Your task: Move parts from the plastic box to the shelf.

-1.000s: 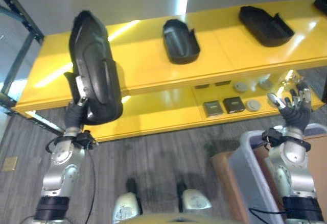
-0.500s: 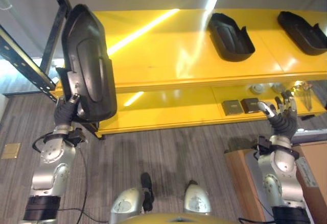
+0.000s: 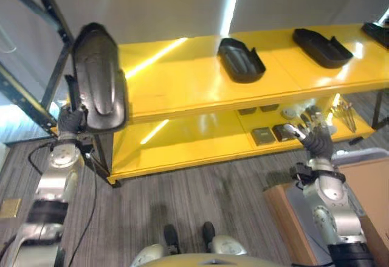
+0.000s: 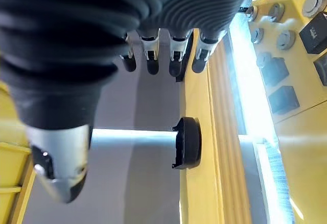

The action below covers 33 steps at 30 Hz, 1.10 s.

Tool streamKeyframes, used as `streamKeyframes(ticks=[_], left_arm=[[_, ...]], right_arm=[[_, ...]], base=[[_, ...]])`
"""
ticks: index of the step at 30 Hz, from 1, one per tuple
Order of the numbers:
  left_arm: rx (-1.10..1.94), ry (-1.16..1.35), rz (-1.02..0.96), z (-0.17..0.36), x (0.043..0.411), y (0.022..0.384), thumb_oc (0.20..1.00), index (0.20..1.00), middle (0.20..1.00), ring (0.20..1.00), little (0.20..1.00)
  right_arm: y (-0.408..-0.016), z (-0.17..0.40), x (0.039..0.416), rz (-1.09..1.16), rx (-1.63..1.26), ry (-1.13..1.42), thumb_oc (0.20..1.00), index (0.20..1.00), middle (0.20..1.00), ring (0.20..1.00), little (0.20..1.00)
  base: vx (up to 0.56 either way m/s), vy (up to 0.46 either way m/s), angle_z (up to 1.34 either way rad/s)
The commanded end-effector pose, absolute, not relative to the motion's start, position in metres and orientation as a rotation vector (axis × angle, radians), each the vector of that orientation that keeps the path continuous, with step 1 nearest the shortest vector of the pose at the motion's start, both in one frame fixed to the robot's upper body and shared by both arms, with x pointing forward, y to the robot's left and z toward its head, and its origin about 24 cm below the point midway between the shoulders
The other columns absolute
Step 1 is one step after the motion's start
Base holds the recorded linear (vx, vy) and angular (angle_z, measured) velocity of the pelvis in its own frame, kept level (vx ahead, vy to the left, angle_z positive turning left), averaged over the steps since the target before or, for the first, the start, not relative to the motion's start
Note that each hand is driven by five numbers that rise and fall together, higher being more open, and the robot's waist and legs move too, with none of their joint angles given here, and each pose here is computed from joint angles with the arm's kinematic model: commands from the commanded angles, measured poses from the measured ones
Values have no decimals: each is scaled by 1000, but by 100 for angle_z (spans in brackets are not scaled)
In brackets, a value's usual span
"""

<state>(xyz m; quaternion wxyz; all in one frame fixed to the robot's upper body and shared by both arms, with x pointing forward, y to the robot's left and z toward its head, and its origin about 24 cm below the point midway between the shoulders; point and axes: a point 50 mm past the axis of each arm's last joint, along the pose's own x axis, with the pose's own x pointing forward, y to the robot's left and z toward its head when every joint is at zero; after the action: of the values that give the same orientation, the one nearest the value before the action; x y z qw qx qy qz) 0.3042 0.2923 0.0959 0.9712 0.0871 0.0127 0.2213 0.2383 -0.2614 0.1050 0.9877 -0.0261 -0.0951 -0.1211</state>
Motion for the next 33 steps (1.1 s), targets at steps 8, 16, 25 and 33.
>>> streamKeyframes(ticks=[8, 16, 25, 33], left_arm=[[154, -119, 632, 146, 348, 297, 200, 200, 200, 200, 200], [71, -55, 872, 167, 361, 320, 200, 200, 200, 200, 200], [200, -27, 1035, 205, 356, 353, 200, 200, 200, 200, 200], [324, 185, 950, 183, 349, 368, 200, 200, 200, 200, 200]], right_arm=[[-248, 157, 259, -57, -177, -432, 1000, 1000, 1000, 1000, 1000], [-227, 190, 271, 101, -253, -506, 1000, 1000, 1000, 1000, 1000], [-213, 210, 285, 171, -264, -516, 1000, 1000, 1000, 1000, 1000], [-209, 207, 286, 181, -259, -484, 1000, 1000, 1000, 1000, 1000]], base=[[27, 29, -33], [-54, 81, -13], [-29, 54, -2], [36, 40, 2]])
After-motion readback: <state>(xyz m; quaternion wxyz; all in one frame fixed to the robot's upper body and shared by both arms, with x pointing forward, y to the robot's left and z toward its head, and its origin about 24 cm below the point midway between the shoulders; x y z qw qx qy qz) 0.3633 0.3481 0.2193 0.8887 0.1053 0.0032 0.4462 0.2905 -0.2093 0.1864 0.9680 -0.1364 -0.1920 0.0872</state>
